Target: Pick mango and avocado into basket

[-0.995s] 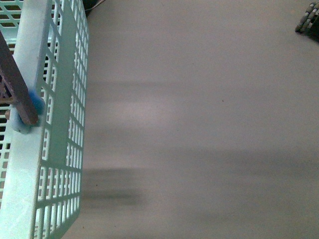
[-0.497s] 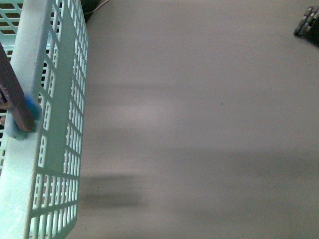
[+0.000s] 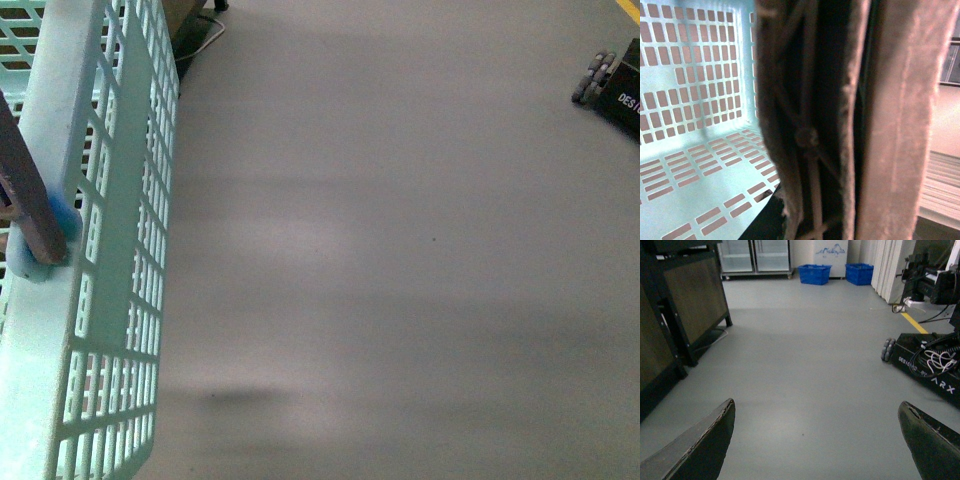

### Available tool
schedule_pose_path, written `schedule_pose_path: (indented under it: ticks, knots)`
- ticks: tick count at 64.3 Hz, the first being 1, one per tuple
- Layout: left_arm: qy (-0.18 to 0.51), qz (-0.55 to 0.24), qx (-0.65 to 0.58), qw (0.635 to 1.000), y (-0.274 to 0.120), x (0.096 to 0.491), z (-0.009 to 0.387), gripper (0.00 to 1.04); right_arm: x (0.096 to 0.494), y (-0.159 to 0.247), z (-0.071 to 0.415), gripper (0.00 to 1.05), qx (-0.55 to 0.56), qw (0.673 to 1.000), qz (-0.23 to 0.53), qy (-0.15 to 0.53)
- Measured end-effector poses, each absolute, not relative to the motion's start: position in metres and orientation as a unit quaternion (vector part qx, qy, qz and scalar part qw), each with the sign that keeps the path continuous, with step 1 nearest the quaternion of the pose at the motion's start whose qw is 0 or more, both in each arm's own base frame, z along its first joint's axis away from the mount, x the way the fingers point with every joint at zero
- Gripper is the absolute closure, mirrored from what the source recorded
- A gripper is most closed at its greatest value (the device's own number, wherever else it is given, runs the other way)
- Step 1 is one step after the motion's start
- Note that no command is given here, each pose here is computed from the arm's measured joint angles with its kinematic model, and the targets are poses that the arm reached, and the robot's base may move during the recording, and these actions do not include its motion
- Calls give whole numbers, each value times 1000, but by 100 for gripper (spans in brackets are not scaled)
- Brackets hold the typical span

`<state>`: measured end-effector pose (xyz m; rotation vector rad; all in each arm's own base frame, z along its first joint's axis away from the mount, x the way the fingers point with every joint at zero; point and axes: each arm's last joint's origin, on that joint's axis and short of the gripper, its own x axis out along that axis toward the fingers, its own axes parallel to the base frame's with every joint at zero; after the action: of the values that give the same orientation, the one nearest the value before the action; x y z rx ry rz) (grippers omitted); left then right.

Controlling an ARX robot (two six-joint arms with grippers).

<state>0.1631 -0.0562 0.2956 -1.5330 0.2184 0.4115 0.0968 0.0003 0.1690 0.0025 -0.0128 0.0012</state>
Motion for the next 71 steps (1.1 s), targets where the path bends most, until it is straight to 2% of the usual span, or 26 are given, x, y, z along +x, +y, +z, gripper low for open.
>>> schedule_pose_path:
  ticks: [71]
  knots:
    - [98, 184, -688, 696, -56, 163, 296, 90, 97, 0, 169, 9, 2, 1000, 1, -7]
